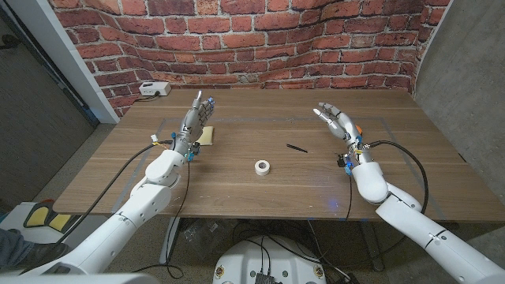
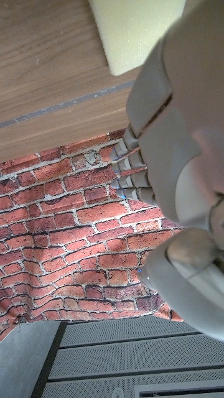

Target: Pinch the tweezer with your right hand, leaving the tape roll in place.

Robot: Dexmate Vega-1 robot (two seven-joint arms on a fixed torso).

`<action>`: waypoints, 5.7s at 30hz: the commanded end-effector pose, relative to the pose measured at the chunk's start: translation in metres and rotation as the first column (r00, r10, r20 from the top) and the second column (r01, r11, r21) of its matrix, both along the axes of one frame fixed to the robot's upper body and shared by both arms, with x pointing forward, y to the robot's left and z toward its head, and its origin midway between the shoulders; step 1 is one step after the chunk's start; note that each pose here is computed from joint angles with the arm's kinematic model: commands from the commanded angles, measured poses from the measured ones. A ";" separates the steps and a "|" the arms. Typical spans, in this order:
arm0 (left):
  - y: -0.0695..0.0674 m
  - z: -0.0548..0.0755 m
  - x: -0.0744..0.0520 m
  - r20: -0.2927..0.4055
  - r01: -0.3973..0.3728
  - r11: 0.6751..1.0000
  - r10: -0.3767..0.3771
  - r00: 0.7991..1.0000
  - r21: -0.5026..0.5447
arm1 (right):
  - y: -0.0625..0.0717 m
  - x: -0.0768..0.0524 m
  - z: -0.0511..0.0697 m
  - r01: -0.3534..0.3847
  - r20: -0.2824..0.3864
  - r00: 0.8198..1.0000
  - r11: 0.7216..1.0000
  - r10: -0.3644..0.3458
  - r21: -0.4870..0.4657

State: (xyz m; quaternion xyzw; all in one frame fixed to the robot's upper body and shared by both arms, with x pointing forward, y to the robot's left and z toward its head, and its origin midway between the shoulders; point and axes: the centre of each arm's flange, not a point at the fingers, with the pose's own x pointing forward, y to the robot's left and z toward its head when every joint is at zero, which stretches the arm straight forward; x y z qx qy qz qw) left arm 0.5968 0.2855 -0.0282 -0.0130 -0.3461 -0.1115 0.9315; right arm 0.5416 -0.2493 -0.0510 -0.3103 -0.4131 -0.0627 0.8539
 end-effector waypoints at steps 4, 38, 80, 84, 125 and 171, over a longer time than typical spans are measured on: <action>0.000 -0.004 -0.004 0.007 -0.008 1.000 0.008 1.000 0.008 | 0.015 -0.011 0.000 0.167 0.062 0.985 0.979 -0.160 -0.115; 0.014 -0.007 -0.007 -0.012 -0.015 1.000 0.015 1.000 0.026 | 0.065 -0.016 0.001 0.389 0.020 0.908 0.822 -0.419 -0.415; 0.008 -0.010 -0.001 -0.039 0.040 0.999 -0.039 0.998 0.033 | 0.076 0.021 -0.026 0.345 -0.206 0.858 0.826 -0.470 -0.447; 0.010 -0.012 -0.004 -0.038 0.033 0.999 -0.032 0.999 0.030 | 0.080 0.021 -0.028 0.356 -0.210 0.849 0.819 -0.484 -0.450; 0.018 -0.013 0.000 -0.051 0.033 0.999 -0.032 0.998 0.024 | 0.122 0.036 -0.049 0.526 -0.086 0.770 0.706 -0.632 -0.474; 0.012 -0.014 0.003 -0.064 0.042 0.999 -0.040 0.997 0.029 | 0.113 0.047 -0.058 0.515 -0.130 0.752 0.700 -0.646 -0.495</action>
